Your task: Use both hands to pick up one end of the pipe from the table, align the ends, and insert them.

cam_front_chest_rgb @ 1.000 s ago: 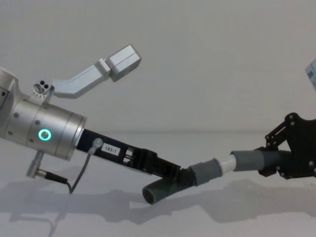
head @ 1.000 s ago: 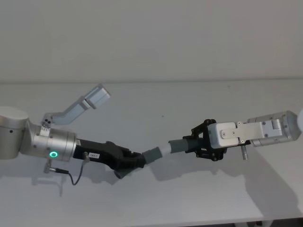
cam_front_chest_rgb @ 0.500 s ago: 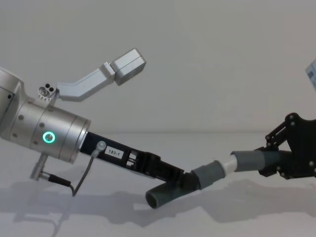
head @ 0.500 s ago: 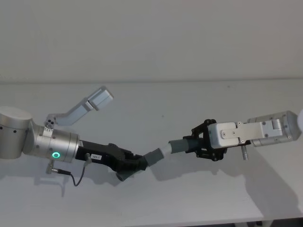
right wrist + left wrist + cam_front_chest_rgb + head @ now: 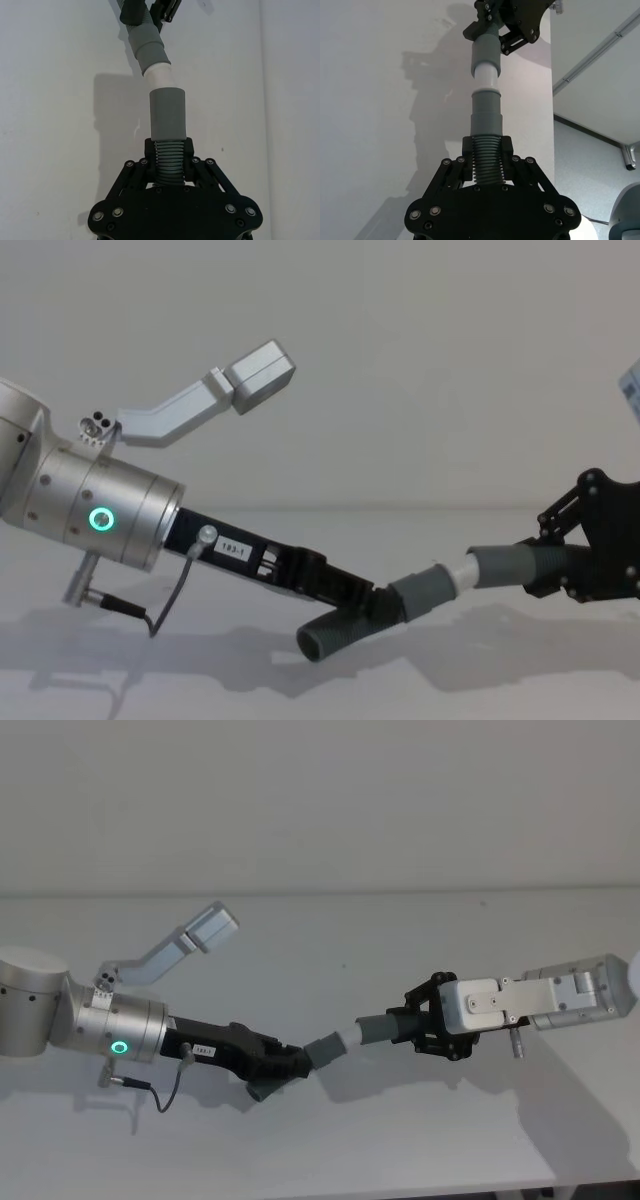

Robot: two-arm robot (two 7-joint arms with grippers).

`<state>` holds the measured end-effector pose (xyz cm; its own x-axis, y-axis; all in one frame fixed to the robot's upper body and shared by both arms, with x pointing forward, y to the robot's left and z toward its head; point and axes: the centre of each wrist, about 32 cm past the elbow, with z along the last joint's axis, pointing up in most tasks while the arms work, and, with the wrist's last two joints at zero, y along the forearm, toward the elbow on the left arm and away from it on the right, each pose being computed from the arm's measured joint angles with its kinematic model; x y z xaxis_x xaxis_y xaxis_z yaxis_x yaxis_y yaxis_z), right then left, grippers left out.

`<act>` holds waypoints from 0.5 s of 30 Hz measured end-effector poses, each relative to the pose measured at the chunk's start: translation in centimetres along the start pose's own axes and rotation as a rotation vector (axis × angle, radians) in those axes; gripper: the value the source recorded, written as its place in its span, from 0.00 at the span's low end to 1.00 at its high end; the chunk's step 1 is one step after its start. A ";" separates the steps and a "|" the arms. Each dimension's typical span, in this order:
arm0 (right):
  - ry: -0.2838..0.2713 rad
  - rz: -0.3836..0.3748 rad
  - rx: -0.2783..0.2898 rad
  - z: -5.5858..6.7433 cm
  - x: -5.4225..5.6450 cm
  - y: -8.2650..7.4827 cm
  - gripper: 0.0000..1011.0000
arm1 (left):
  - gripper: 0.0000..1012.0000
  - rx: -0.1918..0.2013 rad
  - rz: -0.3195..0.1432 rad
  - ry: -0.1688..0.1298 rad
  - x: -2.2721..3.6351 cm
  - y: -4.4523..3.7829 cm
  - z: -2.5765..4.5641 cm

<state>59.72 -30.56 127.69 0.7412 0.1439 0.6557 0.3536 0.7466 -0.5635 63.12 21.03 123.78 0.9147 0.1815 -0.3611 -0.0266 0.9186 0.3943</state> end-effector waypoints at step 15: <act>0.000 0.000 0.000 0.0 0.0 0.0 0.26 | 0.29 -0.023 0.035 0.009 0.09 0.52 -0.17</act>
<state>59.72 -30.56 127.69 0.7412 0.1438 0.6557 0.3536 0.7466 -0.5634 63.12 21.59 123.81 0.9094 0.2169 -0.3549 -0.0679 0.9192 0.3878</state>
